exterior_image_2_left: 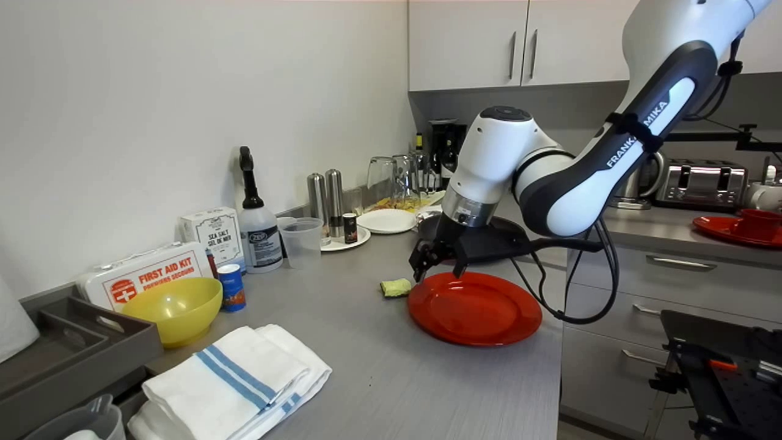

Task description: Pick up the sponge and clean the plate

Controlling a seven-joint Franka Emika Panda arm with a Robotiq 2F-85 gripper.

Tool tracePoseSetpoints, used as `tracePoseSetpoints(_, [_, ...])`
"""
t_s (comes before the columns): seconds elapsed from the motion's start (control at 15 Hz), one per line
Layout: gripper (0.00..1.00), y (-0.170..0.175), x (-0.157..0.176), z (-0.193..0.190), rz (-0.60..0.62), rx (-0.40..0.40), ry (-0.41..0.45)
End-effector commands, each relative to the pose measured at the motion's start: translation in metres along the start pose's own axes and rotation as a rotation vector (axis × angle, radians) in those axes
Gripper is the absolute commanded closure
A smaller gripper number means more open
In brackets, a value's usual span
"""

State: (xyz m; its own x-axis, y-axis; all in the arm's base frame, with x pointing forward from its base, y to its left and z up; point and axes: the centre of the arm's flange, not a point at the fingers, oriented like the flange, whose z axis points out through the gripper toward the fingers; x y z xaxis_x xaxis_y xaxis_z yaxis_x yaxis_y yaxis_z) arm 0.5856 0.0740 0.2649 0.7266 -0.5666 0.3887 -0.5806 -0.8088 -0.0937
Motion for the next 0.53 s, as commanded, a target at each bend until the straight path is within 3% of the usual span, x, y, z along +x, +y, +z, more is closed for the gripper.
tracePoseSetpoints(0.0, [0.00,0.0029,0.0055,-0.0117,-0.022,0.002,-0.028])
tracePoseSetpoints(0.33, [0.00,0.0048,0.0076,-0.0148,-0.052,0.013,-0.037])
tracePoseSetpoints(0.47, [0.00,0.0069,0.0060,-0.0164,-0.124,0.035,-0.054])
